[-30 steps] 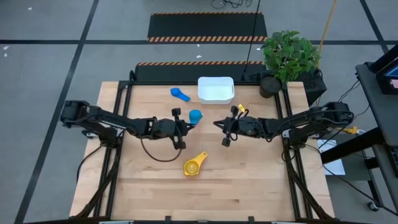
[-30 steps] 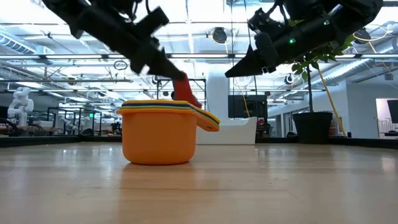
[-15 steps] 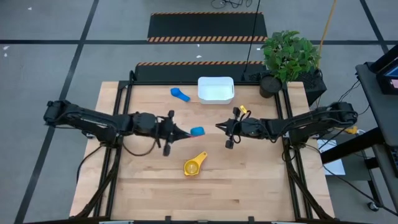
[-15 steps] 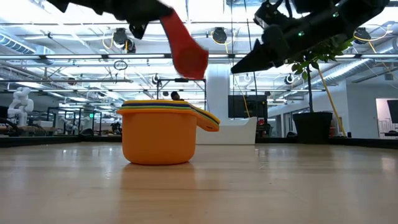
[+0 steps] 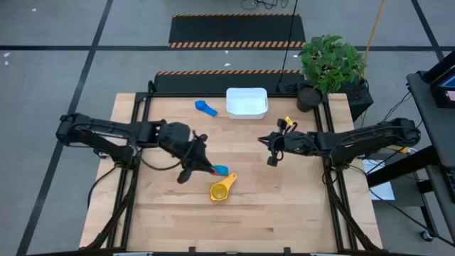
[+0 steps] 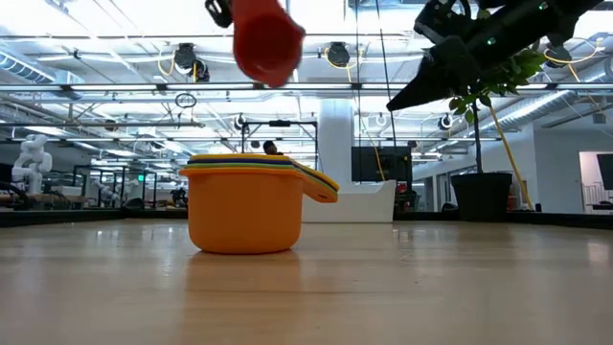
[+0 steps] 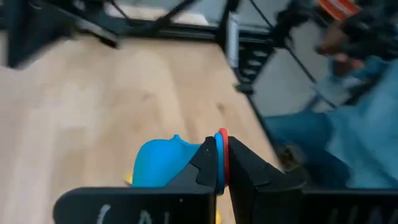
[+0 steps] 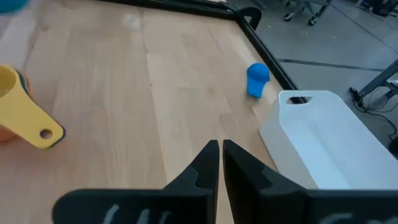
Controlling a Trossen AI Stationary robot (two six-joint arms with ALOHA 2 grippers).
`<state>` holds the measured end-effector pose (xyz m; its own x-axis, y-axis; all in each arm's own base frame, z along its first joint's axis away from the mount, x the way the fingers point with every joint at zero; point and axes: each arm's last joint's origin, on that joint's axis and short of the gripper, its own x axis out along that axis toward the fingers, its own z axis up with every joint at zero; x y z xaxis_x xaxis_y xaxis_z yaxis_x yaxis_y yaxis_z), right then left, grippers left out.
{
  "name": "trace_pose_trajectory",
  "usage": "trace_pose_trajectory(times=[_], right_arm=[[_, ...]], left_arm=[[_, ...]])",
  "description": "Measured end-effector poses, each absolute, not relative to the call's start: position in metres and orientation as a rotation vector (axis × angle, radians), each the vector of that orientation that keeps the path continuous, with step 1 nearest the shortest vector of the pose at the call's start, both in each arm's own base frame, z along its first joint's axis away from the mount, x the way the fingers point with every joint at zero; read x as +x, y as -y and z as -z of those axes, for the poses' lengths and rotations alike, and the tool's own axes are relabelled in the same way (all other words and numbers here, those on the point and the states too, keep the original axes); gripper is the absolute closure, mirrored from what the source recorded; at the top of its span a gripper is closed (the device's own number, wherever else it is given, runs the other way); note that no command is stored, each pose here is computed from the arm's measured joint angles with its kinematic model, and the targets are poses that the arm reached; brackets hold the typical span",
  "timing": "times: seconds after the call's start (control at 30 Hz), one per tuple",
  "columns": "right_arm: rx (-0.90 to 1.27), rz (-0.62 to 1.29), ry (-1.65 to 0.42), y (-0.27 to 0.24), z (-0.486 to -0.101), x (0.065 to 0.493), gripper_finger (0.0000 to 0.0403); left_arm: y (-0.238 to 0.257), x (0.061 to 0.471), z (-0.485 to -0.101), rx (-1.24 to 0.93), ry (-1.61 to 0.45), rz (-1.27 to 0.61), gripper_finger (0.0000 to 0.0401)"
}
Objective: Nest measuring cups in basket
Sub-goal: Stack the stacked measuring cups into the stacked measuring cups
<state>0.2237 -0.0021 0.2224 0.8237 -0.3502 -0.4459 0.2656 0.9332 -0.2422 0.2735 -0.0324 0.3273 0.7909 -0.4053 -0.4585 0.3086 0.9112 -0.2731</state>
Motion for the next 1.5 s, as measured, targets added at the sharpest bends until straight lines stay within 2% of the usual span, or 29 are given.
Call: trace_pose_trajectory(times=[0.2,0.27,0.53,0.77,1.1,1.27,1.5], right_arm=[[-0.186,0.323,-0.568,0.002,-0.219,0.218,0.0390],[-0.194,0.318,-0.603,0.002,-0.217,0.215,0.0390],[-0.229,0.304,-0.778,0.003,-0.204,0.205,0.0390],[-0.196,0.322,-0.904,0.003,-0.195,0.195,0.0390],[-0.189,0.326,-0.933,0.003,-0.193,0.192,0.0390],[-0.209,0.321,-0.982,0.003,-0.191,0.188,0.0390],[-0.292,0.282,-0.981,0.004,-0.192,0.190,0.0390]], left_arm=[[0.037,0.301,-0.336,-0.311,-0.716,0.546,0.0388],[0.039,0.314,-0.340,-0.333,-0.719,0.604,0.0388],[0.044,0.365,-0.308,-0.467,-0.859,0.830,0.0388],[0.026,0.389,-0.271,-0.599,-0.950,0.869,0.0383],[-0.011,0.394,-0.251,-0.633,-0.926,0.889,0.0383],[-0.012,0.395,-0.234,-0.666,-0.968,0.936,0.0380],[-0.021,0.396,-0.231,-0.669,-0.954,0.928,0.0382]])
